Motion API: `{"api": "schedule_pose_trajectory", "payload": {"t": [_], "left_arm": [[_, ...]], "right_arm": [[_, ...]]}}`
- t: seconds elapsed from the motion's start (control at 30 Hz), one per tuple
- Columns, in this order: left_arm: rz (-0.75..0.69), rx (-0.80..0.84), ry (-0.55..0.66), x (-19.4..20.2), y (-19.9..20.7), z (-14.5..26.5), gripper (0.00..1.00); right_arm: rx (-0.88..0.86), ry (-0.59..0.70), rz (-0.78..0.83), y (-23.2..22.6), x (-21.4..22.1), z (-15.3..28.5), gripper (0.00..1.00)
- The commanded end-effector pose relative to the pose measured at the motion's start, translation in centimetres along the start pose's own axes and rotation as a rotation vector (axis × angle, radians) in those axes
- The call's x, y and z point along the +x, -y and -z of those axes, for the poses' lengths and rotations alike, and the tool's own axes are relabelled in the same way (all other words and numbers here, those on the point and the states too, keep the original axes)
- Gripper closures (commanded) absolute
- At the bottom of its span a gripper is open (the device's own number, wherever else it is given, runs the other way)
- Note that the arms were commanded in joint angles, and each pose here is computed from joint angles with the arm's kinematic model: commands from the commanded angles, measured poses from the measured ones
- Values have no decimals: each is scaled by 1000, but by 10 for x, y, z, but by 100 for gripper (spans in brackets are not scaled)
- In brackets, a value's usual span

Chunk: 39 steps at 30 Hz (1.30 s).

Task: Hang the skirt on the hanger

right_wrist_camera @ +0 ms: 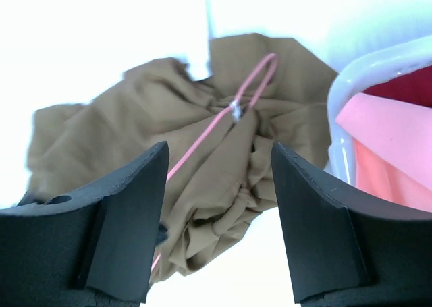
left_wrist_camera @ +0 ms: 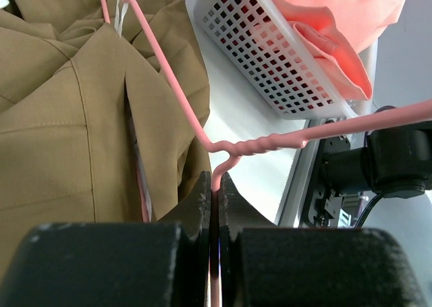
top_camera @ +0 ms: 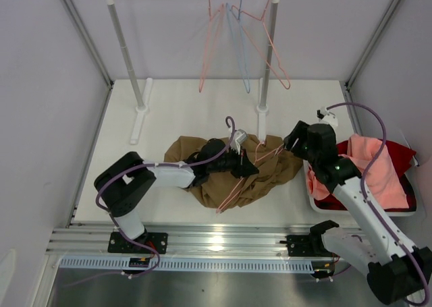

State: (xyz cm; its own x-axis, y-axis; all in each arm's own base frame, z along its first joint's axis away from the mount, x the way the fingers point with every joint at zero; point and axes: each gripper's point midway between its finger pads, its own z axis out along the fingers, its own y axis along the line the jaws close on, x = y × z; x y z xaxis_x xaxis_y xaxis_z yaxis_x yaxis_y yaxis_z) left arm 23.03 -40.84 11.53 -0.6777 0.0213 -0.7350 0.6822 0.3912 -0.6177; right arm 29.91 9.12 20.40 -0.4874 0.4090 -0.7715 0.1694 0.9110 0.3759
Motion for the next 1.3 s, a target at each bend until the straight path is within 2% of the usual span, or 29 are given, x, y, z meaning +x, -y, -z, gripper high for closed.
{"api": "schedule_pose_trajectory", "payload": {"t": [0.0,0.2,0.33,0.7,1.03,1.27], "left_arm": [[44,-41,-74,8,-13,-4,100],[57,-62,-118,8,-18,-9,100],[71,-69,-143,12,-21,-11,100],[77,-68,-168,16,-22,-10,100],[78,-73,-189,19,-24,-12,100],[71,-78,-193,19,-24,-11,100]], "right_arm": [[-154,71,48,-22,-11,12,36],[-375,80,215,-65,15,33,42],[-437,85,306,-83,34,40,44],[-382,48,408,-82,57,16,46],[-401,50,397,-83,64,16,48],[-388,25,406,-86,74,1,50]]}}
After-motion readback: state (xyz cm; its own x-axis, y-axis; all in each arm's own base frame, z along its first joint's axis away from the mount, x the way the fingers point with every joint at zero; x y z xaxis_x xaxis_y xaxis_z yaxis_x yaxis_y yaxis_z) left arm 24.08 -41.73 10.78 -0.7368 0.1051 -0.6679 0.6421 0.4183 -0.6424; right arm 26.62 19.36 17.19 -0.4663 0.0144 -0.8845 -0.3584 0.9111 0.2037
